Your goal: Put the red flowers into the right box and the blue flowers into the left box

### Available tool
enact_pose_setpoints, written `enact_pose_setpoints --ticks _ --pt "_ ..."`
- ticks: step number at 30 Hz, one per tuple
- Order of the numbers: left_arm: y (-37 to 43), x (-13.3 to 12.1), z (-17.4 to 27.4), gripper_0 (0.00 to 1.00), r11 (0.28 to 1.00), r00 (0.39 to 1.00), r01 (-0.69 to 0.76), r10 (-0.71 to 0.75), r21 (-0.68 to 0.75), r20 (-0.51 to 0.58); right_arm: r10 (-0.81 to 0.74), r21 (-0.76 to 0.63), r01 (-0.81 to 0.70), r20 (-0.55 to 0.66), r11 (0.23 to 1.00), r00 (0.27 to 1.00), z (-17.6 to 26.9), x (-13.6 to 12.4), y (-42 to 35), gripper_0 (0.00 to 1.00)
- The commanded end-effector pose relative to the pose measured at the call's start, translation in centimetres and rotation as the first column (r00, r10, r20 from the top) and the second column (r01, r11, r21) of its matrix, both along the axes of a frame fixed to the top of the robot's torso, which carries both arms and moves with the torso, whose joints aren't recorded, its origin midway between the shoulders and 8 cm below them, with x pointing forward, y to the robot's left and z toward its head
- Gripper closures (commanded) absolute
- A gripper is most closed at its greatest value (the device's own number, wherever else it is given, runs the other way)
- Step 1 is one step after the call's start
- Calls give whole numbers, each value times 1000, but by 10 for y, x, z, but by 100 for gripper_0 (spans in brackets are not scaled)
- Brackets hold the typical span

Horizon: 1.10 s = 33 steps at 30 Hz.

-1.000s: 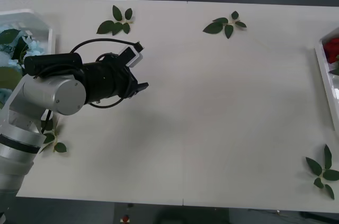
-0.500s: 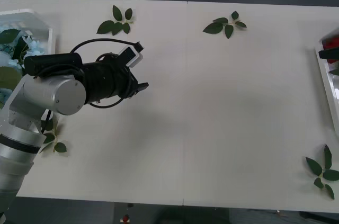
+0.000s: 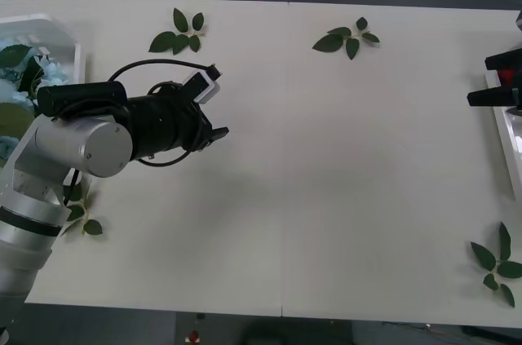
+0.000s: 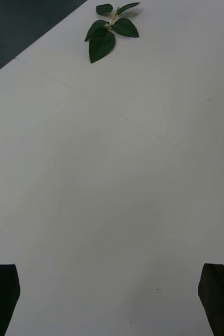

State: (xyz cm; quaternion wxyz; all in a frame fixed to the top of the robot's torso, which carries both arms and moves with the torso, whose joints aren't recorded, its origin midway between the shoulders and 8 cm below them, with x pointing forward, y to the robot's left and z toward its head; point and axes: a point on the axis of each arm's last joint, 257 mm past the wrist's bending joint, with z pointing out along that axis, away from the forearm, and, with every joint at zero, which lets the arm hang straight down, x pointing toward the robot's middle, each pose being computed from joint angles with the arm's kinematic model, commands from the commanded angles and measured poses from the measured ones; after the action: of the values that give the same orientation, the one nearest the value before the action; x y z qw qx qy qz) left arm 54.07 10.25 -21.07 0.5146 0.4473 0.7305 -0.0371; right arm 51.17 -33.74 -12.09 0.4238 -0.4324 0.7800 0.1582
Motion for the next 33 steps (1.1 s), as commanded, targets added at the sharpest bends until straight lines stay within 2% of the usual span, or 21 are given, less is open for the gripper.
enact_pose_setpoints --ticks 1,16,22,33 --pt "-5 1 15 0 1000 1000 0 1 -24 24 107 64 -108 27 992 994 11 -5 47 5" --pt "-5 1 15 0 1000 1000 0 1 -24 24 302 178 -292 -26 940 953 -29 -35 149 5" --pt "-5 1 15 0 1000 1000 0 1 -24 24 335 207 -319 -46 925 941 -48 -41 181 5" --pt "-5 1 15 0 1000 1000 0 1 -24 24 358 229 -338 -49 913 933 -55 -45 201 4"
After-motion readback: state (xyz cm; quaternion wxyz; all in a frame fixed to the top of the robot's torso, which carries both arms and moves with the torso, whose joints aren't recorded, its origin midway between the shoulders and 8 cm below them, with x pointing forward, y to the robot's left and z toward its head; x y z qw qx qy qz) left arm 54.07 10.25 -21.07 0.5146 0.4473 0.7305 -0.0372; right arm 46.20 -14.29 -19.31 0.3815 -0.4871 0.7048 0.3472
